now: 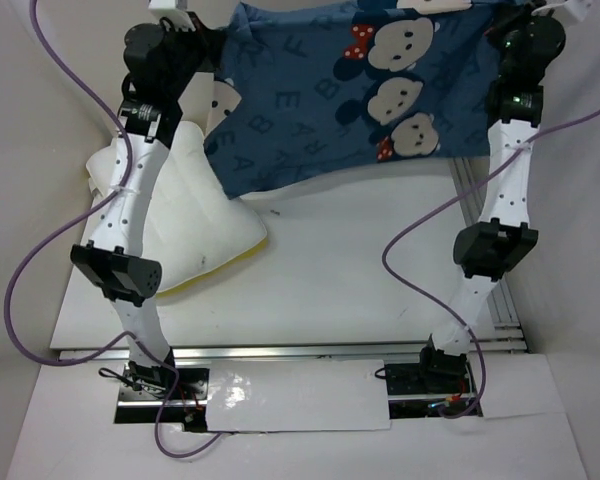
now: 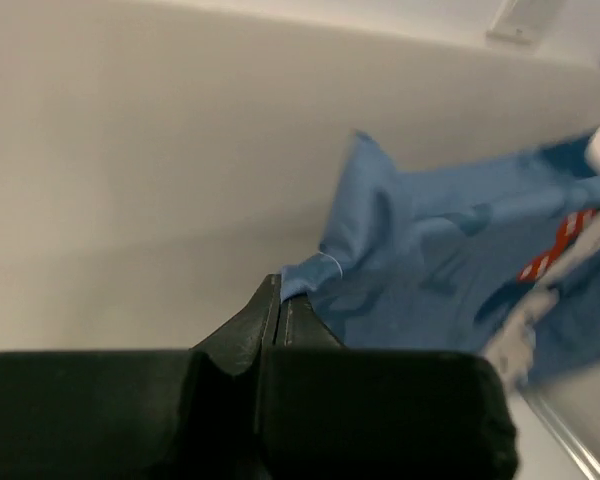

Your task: Put the pillow into the pillowcase

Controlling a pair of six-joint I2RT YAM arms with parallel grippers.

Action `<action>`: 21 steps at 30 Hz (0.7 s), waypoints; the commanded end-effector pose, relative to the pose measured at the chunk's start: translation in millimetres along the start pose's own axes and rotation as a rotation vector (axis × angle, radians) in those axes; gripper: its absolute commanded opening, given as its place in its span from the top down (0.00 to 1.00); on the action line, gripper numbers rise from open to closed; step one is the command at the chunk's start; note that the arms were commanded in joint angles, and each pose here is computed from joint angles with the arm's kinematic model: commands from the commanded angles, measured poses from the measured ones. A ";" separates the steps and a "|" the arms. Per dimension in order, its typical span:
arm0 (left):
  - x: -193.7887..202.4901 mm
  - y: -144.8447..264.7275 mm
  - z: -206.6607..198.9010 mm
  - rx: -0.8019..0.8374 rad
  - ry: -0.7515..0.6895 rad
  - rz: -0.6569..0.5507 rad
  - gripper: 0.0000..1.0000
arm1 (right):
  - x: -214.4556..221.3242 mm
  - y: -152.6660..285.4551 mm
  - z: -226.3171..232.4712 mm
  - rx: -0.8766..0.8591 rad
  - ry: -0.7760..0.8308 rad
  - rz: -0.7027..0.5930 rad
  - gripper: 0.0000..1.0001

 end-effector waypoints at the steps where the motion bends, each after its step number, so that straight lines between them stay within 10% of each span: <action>1: -71.7 37.9 -1.4 0.107 -0.025 -0.225 1.00 | -65.8 18.9 7.7 -0.034 0.001 -0.167 1.00; 5: -67.9 54.9 -32.4 0.297 -0.097 -0.198 1.00 | -78.3 67.3 -3.2 -0.055 0.036 -0.159 1.00; 8: 1.5 70.5 -70.3 0.514 -0.118 -0.057 1.00 | -45.3 90.6 -48.4 -0.012 0.049 -0.053 1.00; 9: 79.9 81.3 -74.3 0.561 -0.075 0.099 1.00 | -34.6 98.0 -60.3 0.001 0.049 -0.024 1.00; 13: 165.9 180.4 -112.0 0.662 -0.066 0.143 1.00 | 18.1 138.0 -117.9 0.084 0.048 0.096 0.98; 18: 268.7 277.3 -152.4 0.740 0.063 0.327 0.96 | 72.7 188.4 -165.7 0.196 0.040 0.260 0.60; 19: 274.3 284.6 -159.2 0.763 0.069 0.363 0.83 | 79.9 194.8 -165.4 0.207 0.034 0.287 0.48; 21: 293.1 296.9 -170.6 0.753 0.080 0.493 0.04 | 85.8 204.4 -164.2 0.230 0.018 0.310 0.29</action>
Point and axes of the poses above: each gripper's point midway between its finger pads, its own y axis back along the fingers, its own z axis along the line the jaws close on, x = y × z, the point moved 4 cm from there along y, back along the fingers, and after that the axes turned 8 degrees about -y, right-handed, at the moved point
